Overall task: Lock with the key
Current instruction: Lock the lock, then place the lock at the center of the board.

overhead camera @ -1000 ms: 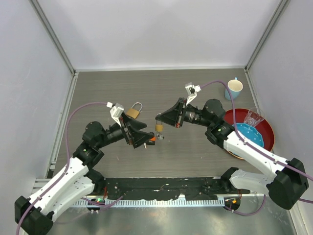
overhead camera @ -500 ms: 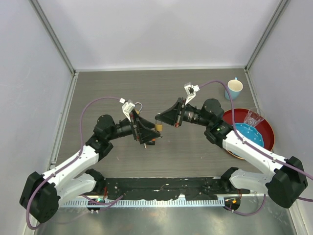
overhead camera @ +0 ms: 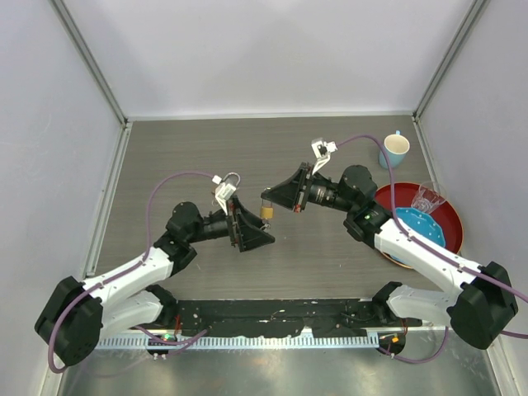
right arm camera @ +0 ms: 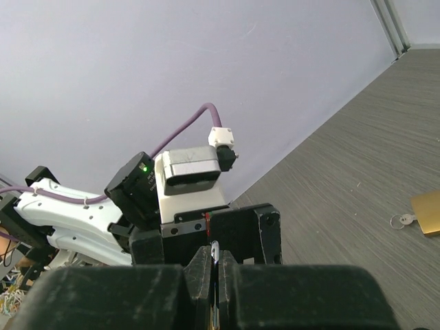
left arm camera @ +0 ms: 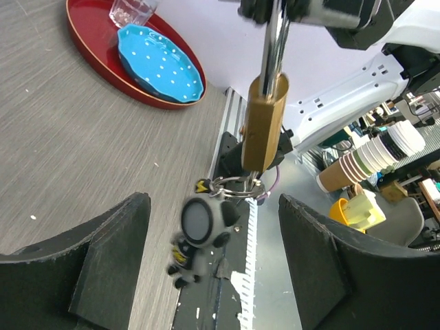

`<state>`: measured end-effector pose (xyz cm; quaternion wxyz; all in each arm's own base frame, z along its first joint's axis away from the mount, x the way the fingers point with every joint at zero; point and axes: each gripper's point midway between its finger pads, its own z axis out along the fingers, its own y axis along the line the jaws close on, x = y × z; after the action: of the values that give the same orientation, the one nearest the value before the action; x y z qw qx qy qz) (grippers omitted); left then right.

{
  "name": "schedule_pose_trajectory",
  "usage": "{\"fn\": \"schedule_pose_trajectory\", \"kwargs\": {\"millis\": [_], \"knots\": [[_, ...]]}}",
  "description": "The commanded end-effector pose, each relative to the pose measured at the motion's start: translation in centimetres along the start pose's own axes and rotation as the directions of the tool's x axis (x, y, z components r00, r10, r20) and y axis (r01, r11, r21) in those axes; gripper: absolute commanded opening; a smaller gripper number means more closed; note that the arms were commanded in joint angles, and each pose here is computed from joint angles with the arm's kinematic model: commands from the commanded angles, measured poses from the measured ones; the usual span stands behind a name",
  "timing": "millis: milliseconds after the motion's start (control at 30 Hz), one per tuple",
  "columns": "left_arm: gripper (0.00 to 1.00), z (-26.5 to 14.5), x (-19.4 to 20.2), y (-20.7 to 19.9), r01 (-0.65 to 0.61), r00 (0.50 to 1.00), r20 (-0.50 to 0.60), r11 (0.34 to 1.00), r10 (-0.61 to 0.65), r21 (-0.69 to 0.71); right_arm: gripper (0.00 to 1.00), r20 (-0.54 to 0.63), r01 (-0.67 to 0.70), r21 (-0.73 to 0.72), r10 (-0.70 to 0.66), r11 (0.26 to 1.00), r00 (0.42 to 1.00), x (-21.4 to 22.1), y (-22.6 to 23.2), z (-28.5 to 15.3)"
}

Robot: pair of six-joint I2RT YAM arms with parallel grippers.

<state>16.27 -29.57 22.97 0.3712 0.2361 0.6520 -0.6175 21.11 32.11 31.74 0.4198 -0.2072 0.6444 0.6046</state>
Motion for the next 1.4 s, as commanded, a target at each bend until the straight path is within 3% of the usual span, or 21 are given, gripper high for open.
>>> {"fn": "schedule_pose_trajectory", "kwargs": {"millis": [0,67,100,167,200,300,433,1133,1367], "knots": [[0.74,0.0,-0.2,-1.2,-0.030,0.999,0.024,0.998,0.029,0.053,0.01,0.106,0.071,-0.054,-0.065,0.996,0.992,-4.0,2.5,0.3],[0.67,-0.1,0.0,-1.2,-0.030,0.999,0.025,0.998,0.028,0.053,0.02,0.107,0.069,-0.051,-0.063,0.996,0.992,-4.1,2.4,0.4],[0.57,-0.1,0.1,-1.2,-0.030,0.999,0.025,0.998,0.028,0.053,0.01,0.107,0.069,-0.051,-0.063,0.996,0.992,-4.1,2.4,0.4],[0.47,-0.2,0.1,-1.4,-0.034,0.999,0.026,0.998,0.032,0.058,0.02,0.110,0.069,-0.051,-0.063,0.996,0.992,-4.1,2.4,0.4],[0.36,-0.2,0.1,-1.5,-0.035,0.999,0.024,0.998,0.034,0.060,0.02,0.110,0.068,-0.049,-0.062,0.996,0.992,-4.1,2.3,0.4],[0.16,-0.3,0.0,-1.7,-0.036,0.999,0.024,0.997,0.034,0.064,0.02,0.112,0.067,-0.045,-0.061,0.997,0.992,-4.1,2.1,0.5],[0.01,-0.3,0.2,-1.6,-0.032,0.999,0.020,0.998,0.031,0.061,0.02,0.108,0.061,-0.044,-0.056,0.997,0.993,-4.0,1.8,0.6],[0.00,-1.9,5.3,-3.0,0.032,0.998,-0.056,0.994,-0.026,0.104,0.02,0.123,0.042,-0.018,-0.039,0.999,0.992,-5.3,-0.4,0.6],[0.00,-2.4,5.3,-2.2,0.014,0.999,-0.033,0.999,-0.012,0.032,0.02,0.096,0.022,-0.001,-0.022,1.000,0.995,-4.3,-1.2,0.4]]}}
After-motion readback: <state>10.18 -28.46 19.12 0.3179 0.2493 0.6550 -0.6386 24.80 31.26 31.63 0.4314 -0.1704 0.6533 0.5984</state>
